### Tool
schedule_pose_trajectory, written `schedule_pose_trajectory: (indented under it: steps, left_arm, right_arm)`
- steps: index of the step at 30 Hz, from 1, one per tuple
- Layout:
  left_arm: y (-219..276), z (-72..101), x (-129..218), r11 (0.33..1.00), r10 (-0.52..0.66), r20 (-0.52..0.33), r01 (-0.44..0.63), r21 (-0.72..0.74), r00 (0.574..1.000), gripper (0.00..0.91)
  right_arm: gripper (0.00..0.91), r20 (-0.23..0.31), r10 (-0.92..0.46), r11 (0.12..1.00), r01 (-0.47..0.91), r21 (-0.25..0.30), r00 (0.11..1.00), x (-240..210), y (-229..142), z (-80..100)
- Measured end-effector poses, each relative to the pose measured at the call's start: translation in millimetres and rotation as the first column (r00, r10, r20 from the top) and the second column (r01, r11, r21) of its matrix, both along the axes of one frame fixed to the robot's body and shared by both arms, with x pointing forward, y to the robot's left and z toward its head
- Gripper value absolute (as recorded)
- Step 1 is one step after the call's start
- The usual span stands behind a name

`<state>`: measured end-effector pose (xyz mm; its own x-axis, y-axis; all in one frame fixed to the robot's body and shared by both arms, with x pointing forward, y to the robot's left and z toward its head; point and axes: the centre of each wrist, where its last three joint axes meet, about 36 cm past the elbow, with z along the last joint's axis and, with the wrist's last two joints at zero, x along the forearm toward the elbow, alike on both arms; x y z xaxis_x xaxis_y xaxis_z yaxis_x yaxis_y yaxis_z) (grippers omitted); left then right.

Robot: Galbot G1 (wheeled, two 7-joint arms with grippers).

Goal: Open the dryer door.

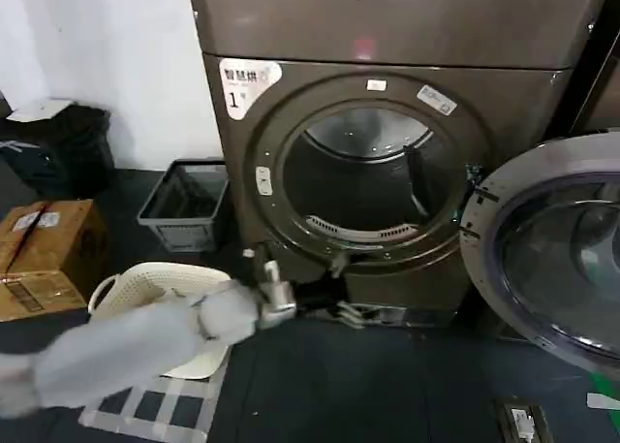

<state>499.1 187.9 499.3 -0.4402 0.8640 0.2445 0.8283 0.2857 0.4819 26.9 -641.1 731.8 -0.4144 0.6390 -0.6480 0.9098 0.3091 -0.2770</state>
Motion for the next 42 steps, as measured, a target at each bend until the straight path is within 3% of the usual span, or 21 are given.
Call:
schedule_pose_trajectory:
  steps: [6, 12, 21, 31, 42]
  left_arm:
    - [60.2, 5.6, 6.9, 0.981, 0.135, -0.027, -0.130, 0.144, 0.990, 0.907]
    - [120.0, 16.1, 15.8, 0.944, 0.190, -0.022, -0.177, 0.277, 0.982, 0.907]
    - [182.5, 7.7, 11.2, 0.846, 0.336, -0.021, -0.292, 0.447, 0.942, 0.907]
    - [227.0, 5.5, -2.9, 0.745, 0.435, -0.036, -0.337, 0.575, 0.900, 0.907]
    - [264.4, 6.6, -17.9, 0.680, 0.497, -0.057, -0.348, 0.646, 0.866, 0.907]
  right_arm:
    - [0.907, -0.003, 0.009, 1.000, -0.009, -0.004, 1.000, 2.0, -0.4, 0.8]
    - [0.907, -0.005, 0.015, 1.000, -0.015, -0.009, 1.000, 3.5, -0.5, 2.5]
    - [0.907, -0.006, 0.019, 1.000, -0.019, -0.016, 1.000, 3.7, -0.6, 5.3]
    - [0.907, -0.007, 0.024, 1.000, -0.024, -0.013, 1.000, 5.5, -1.8, 4.4]
    - [0.907, -0.005, 0.018, 1.000, -0.018, -0.013, 1.000, 0.4, -2.0, 3.5]
